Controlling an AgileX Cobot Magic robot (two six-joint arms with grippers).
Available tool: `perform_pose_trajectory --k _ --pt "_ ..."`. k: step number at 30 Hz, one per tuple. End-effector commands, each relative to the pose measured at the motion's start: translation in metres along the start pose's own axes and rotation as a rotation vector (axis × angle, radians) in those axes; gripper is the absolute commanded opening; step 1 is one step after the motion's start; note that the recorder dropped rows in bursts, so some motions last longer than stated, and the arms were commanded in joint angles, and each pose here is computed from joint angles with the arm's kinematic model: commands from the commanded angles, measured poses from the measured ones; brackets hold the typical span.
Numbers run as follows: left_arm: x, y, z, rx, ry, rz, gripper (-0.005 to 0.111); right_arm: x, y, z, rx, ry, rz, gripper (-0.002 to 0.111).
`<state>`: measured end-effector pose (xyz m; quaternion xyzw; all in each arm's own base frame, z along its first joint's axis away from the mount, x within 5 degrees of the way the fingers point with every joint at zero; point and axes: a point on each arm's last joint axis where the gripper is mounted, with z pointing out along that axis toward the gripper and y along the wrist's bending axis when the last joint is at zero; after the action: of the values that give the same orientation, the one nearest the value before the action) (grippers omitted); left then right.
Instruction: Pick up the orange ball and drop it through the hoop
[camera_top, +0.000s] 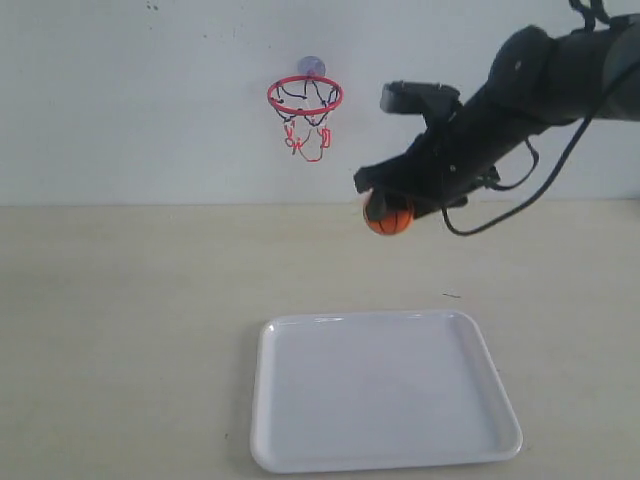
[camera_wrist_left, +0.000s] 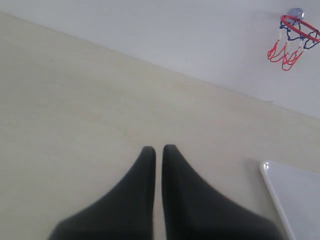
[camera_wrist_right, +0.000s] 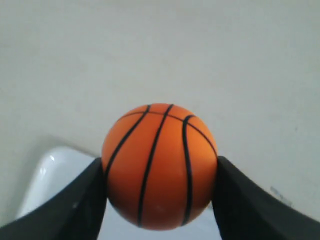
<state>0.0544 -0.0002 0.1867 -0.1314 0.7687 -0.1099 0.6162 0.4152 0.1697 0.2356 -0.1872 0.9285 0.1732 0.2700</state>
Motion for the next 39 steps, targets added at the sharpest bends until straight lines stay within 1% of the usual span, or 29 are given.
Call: perform_pose_trajectory --k 1,5,9,17,21,24,26,28,32,35,39 --pt "0.001 0.0 0.0 0.006 0.003 0.005 0.004 -0.037 0.007 -0.03 -0.051 -0.158 -0.039 0.0" --pt "0.001 0.0 0.0 0.006 0.003 0.005 0.004 -0.064 0.008 -0.053 -0.167 -0.348 -0.041 0.0" --pt "0.001 0.0 0.0 0.006 0.003 0.005 0.004 -0.083 0.005 -0.059 -0.187 -0.502 -0.052 0.0" --pt "0.001 0.0 0.0 0.006 0.003 0.005 0.004 -0.116 0.004 -0.032 -0.282 -0.578 -0.055 0.0" --pt "0.001 0.0 0.0 0.006 0.003 0.005 0.004 -0.127 0.001 -0.015 -0.342 -0.616 -0.025 0.0" --pt "0.001 0.0 0.0 0.006 0.003 0.005 0.004 -0.132 -0.004 0.002 -0.348 -0.642 -0.02 0.0" --pt "0.001 0.0 0.0 0.006 0.003 0.005 0.004 -0.135 -0.004 0.01 -0.366 -0.661 -0.004 0.0" --pt "0.001 0.0 0.0 0.006 0.003 0.005 0.004 -0.136 -0.003 0.018 -0.357 -0.675 0.0 0.0" --pt "0.001 0.0 0.0 0.006 0.003 0.005 0.004 -0.138 0.005 0.022 -0.315 -0.71 -0.036 0.0" --pt "0.001 0.0 0.0 0.006 0.003 0.005 0.004 -0.138 0.005 0.022 -0.281 -0.72 -0.055 0.0" --pt "0.001 0.0 0.0 0.006 0.003 0.005 0.004 -0.139 0.004 0.022 -0.273 -0.728 -0.051 0.0"
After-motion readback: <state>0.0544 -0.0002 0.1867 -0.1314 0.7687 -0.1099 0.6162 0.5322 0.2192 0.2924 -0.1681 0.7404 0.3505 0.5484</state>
